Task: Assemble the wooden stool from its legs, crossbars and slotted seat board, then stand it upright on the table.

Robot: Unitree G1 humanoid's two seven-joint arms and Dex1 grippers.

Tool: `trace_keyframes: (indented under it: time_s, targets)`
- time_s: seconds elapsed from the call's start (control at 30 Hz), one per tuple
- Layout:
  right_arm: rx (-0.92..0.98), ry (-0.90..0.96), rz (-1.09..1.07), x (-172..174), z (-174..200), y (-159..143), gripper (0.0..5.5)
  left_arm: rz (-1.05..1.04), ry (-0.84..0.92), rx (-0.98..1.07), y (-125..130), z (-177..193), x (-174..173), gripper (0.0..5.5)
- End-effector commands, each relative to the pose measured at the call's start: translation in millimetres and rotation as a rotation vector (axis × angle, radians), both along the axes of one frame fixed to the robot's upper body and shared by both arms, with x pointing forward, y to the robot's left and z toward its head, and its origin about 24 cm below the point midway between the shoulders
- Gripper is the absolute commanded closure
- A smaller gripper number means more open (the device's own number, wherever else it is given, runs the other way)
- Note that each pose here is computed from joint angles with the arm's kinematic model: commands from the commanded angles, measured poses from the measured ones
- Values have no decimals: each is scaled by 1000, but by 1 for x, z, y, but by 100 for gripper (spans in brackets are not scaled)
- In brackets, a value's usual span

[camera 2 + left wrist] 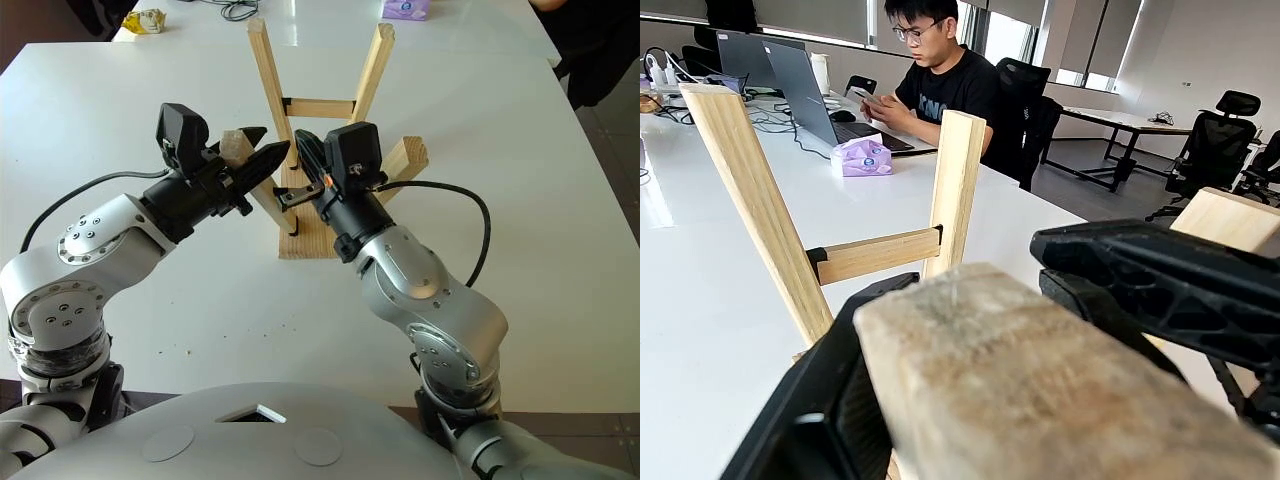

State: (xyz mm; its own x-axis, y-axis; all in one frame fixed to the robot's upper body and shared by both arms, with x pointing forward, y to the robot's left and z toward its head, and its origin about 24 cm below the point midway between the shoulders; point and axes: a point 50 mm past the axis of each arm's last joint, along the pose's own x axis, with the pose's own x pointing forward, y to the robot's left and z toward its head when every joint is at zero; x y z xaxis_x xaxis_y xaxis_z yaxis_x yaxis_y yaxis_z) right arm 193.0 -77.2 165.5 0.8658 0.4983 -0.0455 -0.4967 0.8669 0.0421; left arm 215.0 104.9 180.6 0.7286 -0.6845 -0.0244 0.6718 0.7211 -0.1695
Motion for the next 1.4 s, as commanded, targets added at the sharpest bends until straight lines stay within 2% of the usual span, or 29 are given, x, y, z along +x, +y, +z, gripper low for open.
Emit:
trace_keyframes:
  time_s: [0.03,0.1,0.27,0.4,0.5,0.67,0.73,0.77,0.83,0.9,1.0,1.07,1.1,1.2,1.27,1.33,1.4]
  targets:
    - [-307,205,58,-12,-57,-5,550,19,58,67,1,-11,1,348]
    - [-312,188,52,-7,-56,-5,550,15,56,63,0,-10,1,349]
    - [-176,58,53,1,-26,4,550,-1,62,78,-4,-12,0,349]
    - [34,-83,50,9,13,-2,550,21,69,106,0,-15,1,349]
    - [316,-174,115,16,53,-19,550,45,65,117,4,-17,3,349]
    - [559,-346,251,21,121,-63,550,68,46,101,12,-20,1,349]
    - [545,-384,203,28,134,-87,550,88,53,89,15,-23,0,349]
    - [488,-361,101,40,131,-103,550,108,60,88,16,-25,0,349]
    - [277,-235,-172,65,101,-135,550,131,72,84,17,-29,-3,349]
    - [13,-121,-348,75,61,-160,550,150,77,73,17,-31,-6,349]
    - [-104,-60,-526,77,34,-187,550,151,74,64,16,-31,-8,349]
    - [-93,-55,-484,78,28,-177,550,147,76,66,16,-32,-8,349]
    - [-62,-42,-402,75,24,-160,550,146,80,69,16,-33,-7,349]
    - [29,15,17,43,12,-81,550,127,89,68,10,-34,-5,349]
    - [114,44,219,16,10,-36,550,88,95,65,1,-34,-4,350]
    - [167,59,240,9,10,-19,550,50,109,64,-9,-36,-4,361]
    - [161,68,202,13,8,-20,550,40,120,74,-13,-41,-4,386]
